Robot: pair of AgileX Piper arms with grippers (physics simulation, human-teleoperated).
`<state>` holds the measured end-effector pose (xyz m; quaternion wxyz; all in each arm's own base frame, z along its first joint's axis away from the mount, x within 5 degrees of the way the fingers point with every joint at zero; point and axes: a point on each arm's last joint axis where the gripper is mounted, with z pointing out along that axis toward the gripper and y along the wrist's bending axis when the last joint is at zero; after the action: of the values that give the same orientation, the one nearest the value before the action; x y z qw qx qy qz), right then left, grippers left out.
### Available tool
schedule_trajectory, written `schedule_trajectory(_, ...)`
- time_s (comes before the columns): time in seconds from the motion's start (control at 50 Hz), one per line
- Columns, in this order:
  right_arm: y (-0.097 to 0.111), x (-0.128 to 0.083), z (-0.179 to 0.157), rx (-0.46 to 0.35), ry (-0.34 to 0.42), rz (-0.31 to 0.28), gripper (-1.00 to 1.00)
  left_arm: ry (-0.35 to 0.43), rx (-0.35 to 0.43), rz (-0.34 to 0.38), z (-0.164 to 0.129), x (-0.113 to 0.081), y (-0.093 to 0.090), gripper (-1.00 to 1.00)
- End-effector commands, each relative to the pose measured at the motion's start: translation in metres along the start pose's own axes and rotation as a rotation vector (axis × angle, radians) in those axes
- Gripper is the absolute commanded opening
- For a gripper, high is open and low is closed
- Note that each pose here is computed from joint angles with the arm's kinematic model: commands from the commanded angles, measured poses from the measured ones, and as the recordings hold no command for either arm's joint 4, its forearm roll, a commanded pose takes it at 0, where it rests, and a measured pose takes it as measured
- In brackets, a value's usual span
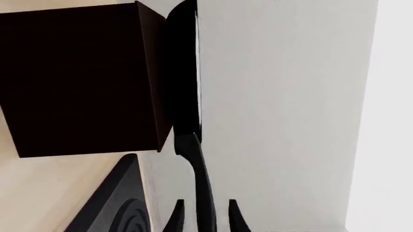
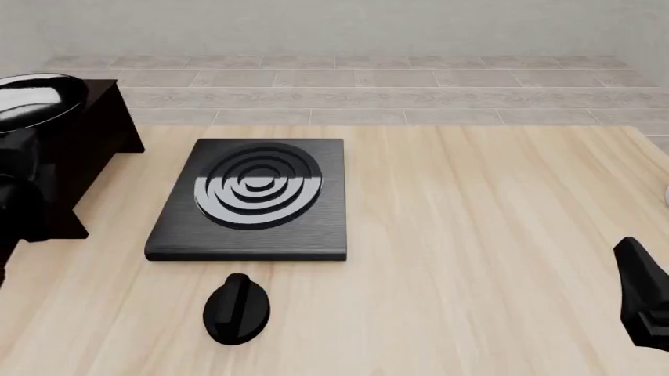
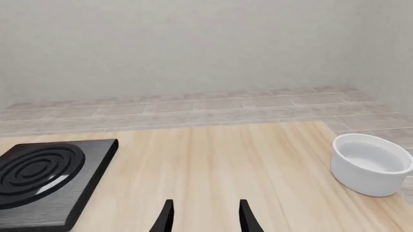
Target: Put the frying pan on top of the cabinet.
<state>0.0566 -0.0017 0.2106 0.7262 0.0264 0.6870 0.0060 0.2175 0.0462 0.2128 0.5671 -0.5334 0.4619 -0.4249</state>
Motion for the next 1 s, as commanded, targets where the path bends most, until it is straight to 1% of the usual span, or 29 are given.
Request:
schedule_trajectory(0.02,0.000,0.000,0.000,-0.001,0.000,-0.003,1.00,0.010,0.012,0.005,0.000,0.002,0.004,1.00)
schedule_trajectory(0.06,0.000,0.000,0.000,-0.001,0.000,-0.004,1.00,0.009,0.005,0.004,0.002,0.002,0.008,1.00)
schedule_trajectory(0.2,0.000,0.000,0.000,-0.002,0.000,-0.004,1.00,-0.001,0.005,0.013,-0.001,-0.001,0.008,1.00)
schedule_trajectory(0.3,0.000,0.000,0.000,-0.003,0.000,-0.006,1.00,0.002,-0.007,0.014,0.000,0.000,0.013,1.00)
schedule_trajectory(0.44,0.000,0.000,0.000,-0.003,-0.001,-0.007,1.00,-0.004,-0.006,0.019,-0.003,-0.001,0.012,1.00)
schedule_trajectory(0.66,0.000,0.000,0.000,-0.003,0.000,-0.007,1.00,-0.036,0.005,0.028,-0.009,-0.008,0.011,1.00)
schedule_trajectory(0.78,0.000,0.000,0.000,-0.005,0.001,-0.008,1.00,-0.055,0.010,0.049,-0.012,-0.012,0.008,1.00)
schedule_trajectory(0.86,0.000,0.000,0.000,-0.005,0.000,-0.010,1.00,-0.058,0.021,0.054,-0.017,-0.012,0.006,1.00)
schedule_trajectory(1.0,0.000,0.000,0.000,-0.004,0.000,-0.011,1.00,-0.061,0.020,0.057,-0.021,-0.012,0.007,1.00)
